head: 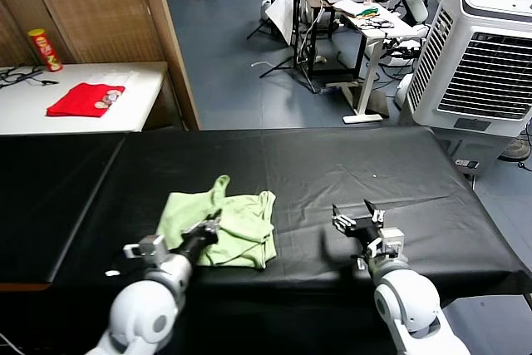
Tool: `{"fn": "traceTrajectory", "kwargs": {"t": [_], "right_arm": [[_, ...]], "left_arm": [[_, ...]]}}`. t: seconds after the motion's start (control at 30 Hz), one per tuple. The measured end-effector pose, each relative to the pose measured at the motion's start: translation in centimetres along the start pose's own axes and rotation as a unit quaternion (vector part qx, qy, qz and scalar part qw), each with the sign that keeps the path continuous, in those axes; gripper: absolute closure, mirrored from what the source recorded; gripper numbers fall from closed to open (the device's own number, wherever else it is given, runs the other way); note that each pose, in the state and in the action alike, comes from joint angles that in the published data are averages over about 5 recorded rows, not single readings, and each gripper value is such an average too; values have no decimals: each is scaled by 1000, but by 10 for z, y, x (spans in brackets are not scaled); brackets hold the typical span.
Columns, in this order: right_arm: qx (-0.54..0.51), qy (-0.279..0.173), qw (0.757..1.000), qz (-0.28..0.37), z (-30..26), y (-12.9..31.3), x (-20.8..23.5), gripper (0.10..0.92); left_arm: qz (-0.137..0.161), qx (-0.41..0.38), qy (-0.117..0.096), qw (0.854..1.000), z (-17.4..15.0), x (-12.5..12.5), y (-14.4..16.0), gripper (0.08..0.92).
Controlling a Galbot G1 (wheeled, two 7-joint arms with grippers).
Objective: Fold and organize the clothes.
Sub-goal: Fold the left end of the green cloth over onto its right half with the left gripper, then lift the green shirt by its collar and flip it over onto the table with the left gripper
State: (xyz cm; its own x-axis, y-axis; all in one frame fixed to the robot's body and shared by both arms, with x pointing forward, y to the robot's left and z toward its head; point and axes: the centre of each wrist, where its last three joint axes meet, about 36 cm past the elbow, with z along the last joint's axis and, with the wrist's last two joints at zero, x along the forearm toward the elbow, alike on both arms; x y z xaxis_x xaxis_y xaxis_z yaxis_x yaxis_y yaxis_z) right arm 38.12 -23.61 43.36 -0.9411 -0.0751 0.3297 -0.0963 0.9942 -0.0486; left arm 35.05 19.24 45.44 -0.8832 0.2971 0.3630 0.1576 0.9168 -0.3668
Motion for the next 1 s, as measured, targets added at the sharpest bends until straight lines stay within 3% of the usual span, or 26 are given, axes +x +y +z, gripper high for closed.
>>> {"fn": "traceTrajectory", "kwargs": {"t": [0.27,0.33,0.57,0.67,0.73,0.83,1.0], "right_arm": [[2,-1,1000,-13,0,5,-4,224],[2,-2,1000,-20,0,8,-5,224],[1,-8,998,-60,-1,24,-14,224],[1,-16,996,-91,-3,32,-18,224],[1,-23,993,-113,-5,38,-22,224],[6,-31,989,-147,-8,49,-29,224],[41,-27,981,-186,-10,71,-43,224]], "left_arm": [[19,22,3,1000,14,-11,-20,842],[23,25,0,999,16,-12,-23,809],[40,73,-7,997,12,-7,-33,460],[41,80,-20,996,11,-5,-32,303],[35,63,-34,997,11,-4,-25,233],[10,19,-54,998,14,-2,-6,205],[-51,-36,-61,996,18,2,35,201]]}}
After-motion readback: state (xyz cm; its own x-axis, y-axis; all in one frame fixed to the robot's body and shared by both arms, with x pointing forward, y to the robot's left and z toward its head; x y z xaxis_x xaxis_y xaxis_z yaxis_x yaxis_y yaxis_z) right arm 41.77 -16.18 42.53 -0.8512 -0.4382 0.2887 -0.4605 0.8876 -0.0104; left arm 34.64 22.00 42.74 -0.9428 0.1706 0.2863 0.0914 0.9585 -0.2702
